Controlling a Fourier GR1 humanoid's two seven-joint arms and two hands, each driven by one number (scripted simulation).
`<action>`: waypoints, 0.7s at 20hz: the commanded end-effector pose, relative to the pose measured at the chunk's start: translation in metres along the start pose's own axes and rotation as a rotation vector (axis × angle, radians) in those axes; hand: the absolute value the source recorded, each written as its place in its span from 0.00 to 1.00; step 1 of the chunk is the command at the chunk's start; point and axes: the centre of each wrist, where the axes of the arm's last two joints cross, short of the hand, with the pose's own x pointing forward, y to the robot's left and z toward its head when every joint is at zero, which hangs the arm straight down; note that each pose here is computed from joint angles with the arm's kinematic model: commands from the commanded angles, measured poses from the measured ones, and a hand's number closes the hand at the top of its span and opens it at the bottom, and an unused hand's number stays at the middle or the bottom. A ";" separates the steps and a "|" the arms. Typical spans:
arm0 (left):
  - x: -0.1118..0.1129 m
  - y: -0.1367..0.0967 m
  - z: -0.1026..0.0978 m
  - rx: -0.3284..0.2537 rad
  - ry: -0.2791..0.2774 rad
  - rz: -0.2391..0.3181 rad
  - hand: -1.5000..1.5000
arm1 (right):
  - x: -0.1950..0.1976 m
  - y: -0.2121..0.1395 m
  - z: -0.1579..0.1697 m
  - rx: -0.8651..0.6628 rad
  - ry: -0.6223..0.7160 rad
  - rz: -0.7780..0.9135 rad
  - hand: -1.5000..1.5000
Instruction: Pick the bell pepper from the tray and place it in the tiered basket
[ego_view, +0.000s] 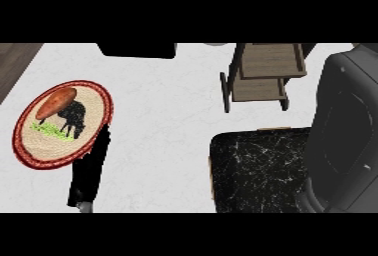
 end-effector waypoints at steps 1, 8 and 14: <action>-0.011 -0.015 0.006 -0.004 0.046 0.014 0.50 | 0.037 -0.024 -0.011 0.036 0.252 0.129 1.00; -0.009 -0.013 0.004 -0.008 0.043 0.014 0.50 | 0.075 -0.029 -0.034 0.144 0.252 0.159 1.00; -0.004 -0.011 0.002 0.001 0.031 0.005 0.50 | 0.086 0.005 -0.052 0.209 0.255 0.199 1.00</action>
